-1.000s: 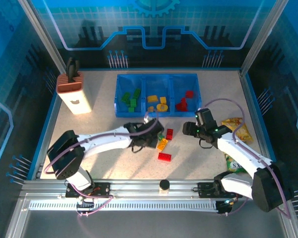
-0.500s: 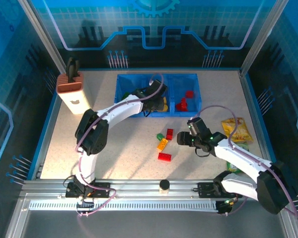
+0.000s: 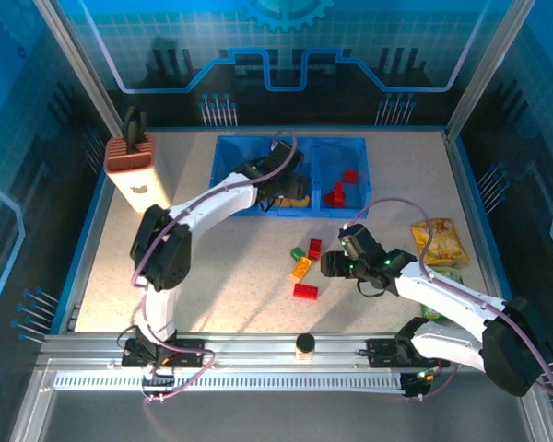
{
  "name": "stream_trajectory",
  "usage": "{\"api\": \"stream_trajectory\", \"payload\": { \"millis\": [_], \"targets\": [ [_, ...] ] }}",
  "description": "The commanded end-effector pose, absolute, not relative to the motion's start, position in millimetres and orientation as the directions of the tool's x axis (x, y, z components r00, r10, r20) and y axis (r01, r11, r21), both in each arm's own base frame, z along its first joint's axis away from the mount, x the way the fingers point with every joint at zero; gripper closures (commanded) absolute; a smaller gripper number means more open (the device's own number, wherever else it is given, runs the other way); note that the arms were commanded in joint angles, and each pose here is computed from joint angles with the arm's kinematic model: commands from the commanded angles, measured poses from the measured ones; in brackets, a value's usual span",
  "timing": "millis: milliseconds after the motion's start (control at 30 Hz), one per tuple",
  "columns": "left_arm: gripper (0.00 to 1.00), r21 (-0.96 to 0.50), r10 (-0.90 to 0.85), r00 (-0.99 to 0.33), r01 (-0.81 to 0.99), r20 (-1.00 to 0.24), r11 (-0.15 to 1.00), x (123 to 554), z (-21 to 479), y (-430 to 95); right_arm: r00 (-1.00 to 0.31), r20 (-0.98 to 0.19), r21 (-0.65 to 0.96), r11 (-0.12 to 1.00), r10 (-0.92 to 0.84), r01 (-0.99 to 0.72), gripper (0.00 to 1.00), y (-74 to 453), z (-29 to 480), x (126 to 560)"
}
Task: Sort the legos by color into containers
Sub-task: Place the lego in the container, then pick up the lego from the bottom-center of the table.
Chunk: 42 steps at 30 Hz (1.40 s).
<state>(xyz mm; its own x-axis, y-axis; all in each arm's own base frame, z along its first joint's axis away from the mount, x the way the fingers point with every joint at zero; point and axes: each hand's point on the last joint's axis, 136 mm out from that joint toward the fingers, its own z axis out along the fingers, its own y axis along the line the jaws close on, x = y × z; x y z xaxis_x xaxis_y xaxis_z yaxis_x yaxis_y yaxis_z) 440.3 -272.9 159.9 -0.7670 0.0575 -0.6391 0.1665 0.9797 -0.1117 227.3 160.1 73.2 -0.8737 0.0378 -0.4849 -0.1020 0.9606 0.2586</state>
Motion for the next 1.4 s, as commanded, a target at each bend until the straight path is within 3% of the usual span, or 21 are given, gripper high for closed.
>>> {"api": "stream_trajectory", "payload": {
  "millis": [0, 233, 367, 600, 867, 1000, 1267, 1367],
  "targets": [
    [0.2, -0.188, 0.009, -0.698, 0.206, -0.716, 0.96, 424.5, 214.2, -271.0, -0.868, -0.495, 0.257, 0.961, 0.037, -0.106, 0.26, 167.3, 81.0, 230.5],
    [0.22, -0.266, -0.062, -0.664, 0.211, -0.745, 0.941, 377.1, 234.9, -246.1, -0.882, -0.471, 0.27, 0.951, -0.003, -0.147, 0.26, 193.8, 85.6, 230.1],
    [0.22, -0.27, -0.088, -0.685, 0.163, -0.723, 0.949, 347.9, 215.1, -220.5, -0.911, -0.406, 0.294, 0.954, 0.067, -0.061, 0.27, 204.9, 74.9, 232.6],
    [0.23, -0.246, -0.115, -0.703, 0.087, -0.701, 0.965, 307.8, 182.3, -178.7, -0.937, -0.348, 0.248, 0.967, 0.038, -0.053, 0.27, 236.7, 53.6, 232.2],
    [0.23, -0.234, -0.132, -0.718, 0.044, -0.683, 0.971, 284.7, 162.2, -156.1, -0.949, -0.312, 0.184, 0.983, 0.038, -0.021, 0.31, 251.9, 36.6, 236.7],
    [0.24, -0.228, -0.133, -0.728, 0.032, -0.672, 0.973, 279.1, 155.0, -151.5, -0.957, -0.288, 0.142, 0.99, 0.033, -0.009, 0.36, 251.3, 26.7, 238.4],
    [0.24, -0.212, -0.131, -0.72, 0.023, -0.681, 0.977, 275.4, 153.2, -143.5, -0.961, -0.277, 0.092, 0.995, -0.013, -0.04, 0.65, 255.5, 26.4, 236.7],
    [0.24, -0.211, -0.13, -0.719, 0.023, -0.683, 0.977, 275.2, 153.4, -142.6, -0.952, -0.305, 0.088, 0.994, -0.029, -0.058, 0.71, 257.2, 41.1, 237.0]
  ]
}}
